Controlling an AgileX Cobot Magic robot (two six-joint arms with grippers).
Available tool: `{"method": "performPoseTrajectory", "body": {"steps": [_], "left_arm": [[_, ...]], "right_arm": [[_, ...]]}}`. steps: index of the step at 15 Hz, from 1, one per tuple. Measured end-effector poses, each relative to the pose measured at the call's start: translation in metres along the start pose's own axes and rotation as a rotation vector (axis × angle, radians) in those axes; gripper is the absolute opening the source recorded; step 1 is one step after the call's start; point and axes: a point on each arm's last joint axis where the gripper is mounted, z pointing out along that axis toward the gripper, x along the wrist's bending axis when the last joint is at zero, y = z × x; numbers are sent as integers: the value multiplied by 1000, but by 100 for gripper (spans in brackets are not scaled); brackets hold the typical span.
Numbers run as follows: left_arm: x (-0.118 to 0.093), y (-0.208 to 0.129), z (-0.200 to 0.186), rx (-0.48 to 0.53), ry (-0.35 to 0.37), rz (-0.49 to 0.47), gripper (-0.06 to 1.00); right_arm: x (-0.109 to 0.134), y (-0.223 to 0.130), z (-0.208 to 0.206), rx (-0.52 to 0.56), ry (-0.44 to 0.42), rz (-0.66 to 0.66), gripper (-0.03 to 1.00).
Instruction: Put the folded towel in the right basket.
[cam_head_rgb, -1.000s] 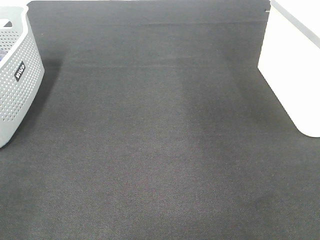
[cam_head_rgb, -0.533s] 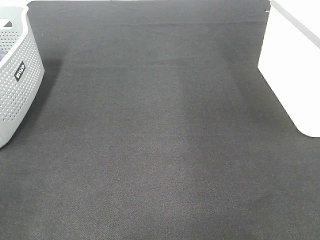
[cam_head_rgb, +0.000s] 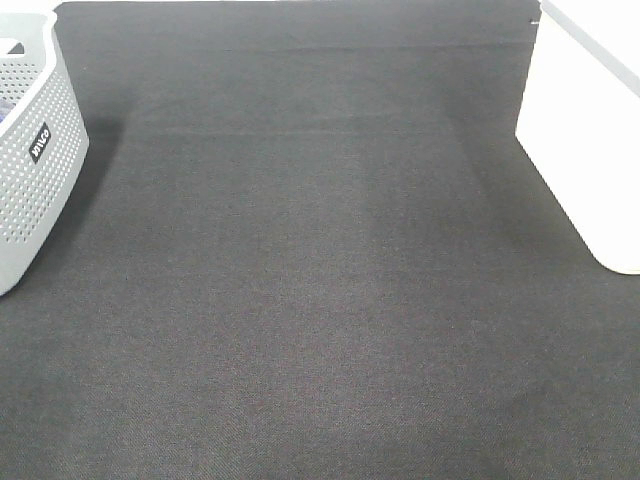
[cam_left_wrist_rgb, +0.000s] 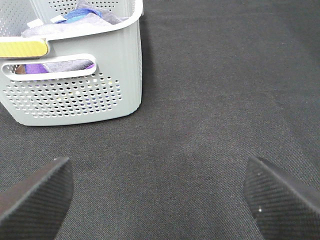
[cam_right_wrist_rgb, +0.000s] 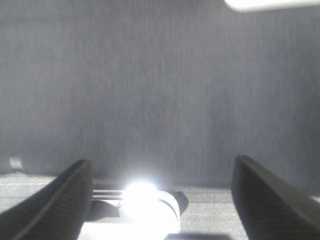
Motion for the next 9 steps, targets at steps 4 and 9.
{"method": "performPoseTrajectory", "body": {"steps": [4, 9], "left_arm": [[0, 0, 0, 0, 0, 0, 88], [0, 0, 0, 0, 0, 0, 88]], "right_arm": [[-7, -73, -3, -147, -63, -51, 73], [-11, -103, -15, -415, -122, -90, 73]]}}
